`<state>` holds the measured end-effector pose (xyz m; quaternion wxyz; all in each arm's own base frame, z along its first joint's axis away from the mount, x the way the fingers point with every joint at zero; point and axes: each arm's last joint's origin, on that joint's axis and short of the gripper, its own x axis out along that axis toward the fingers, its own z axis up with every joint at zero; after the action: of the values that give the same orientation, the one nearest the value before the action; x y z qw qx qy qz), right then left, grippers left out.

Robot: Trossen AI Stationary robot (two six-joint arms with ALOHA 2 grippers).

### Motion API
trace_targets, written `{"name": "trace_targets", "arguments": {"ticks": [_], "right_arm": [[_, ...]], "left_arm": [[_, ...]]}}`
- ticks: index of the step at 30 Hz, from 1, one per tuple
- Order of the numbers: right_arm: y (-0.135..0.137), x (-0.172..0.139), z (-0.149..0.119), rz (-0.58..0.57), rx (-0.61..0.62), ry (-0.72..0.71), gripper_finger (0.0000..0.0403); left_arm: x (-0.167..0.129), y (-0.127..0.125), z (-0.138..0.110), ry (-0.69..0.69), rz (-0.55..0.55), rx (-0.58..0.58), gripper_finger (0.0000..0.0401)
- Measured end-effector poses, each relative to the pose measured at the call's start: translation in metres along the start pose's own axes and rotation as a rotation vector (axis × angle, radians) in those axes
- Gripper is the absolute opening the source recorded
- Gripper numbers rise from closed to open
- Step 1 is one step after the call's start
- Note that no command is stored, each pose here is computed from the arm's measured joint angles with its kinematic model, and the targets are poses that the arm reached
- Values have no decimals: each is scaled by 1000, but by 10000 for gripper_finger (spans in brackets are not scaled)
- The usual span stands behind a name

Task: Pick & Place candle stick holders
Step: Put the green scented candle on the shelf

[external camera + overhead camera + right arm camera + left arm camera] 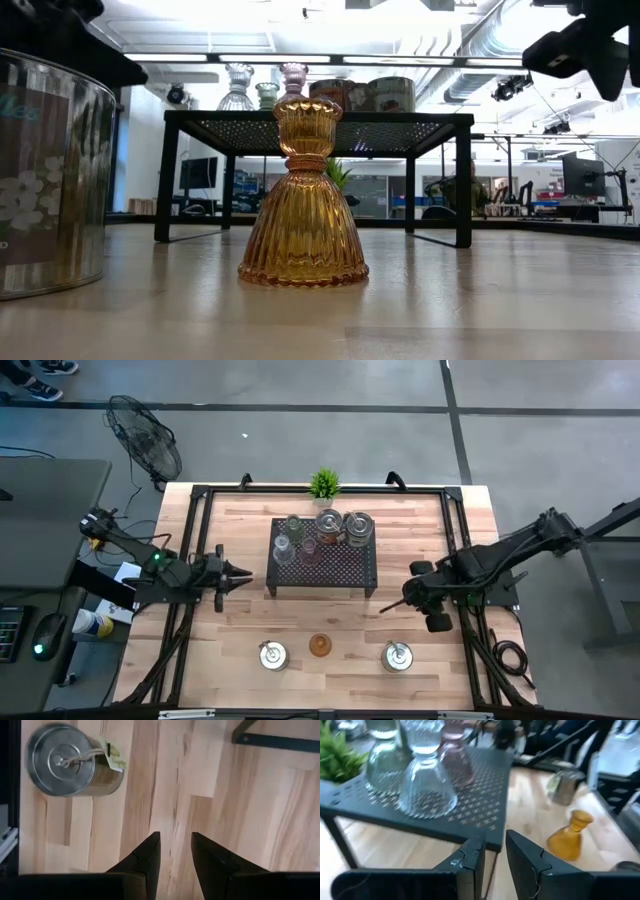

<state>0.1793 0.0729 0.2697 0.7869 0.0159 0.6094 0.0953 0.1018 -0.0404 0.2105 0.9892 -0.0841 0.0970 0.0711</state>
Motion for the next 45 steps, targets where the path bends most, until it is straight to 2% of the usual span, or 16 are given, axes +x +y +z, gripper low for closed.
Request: {"name": "trace_targets", "arguments": {"ticks": [5,9,14,19,23,28,35,40,45], "right_arm": [[11,15,6,11,-41,48,122],[19,25,10,18,-48,60,149],[26,31,15,41,26,54,172],[30,33,21,114,141,18,173],[35,32,31,172,141,-85,172],[43,31,35,205,114,-140,164],[52,31,31,192,103,-143,155],[61,44,33,210,101,-100,153],[71,61,34,222,111,11,153]], "left_arm": [[0,3,-14,-60,-83,36,73],[1,6,-26,-76,-93,35,73],[3,8,-38,-89,-97,36,73],[4,8,-45,-98,-133,19,73],[3,5,-45,-95,-246,74,73],[3,5,-46,-88,-255,95,73],[3,4,-46,-85,-269,97,73],[3,4,-46,-84,-277,96,73],[2,1,-47,-58,-410,104,73]]}}
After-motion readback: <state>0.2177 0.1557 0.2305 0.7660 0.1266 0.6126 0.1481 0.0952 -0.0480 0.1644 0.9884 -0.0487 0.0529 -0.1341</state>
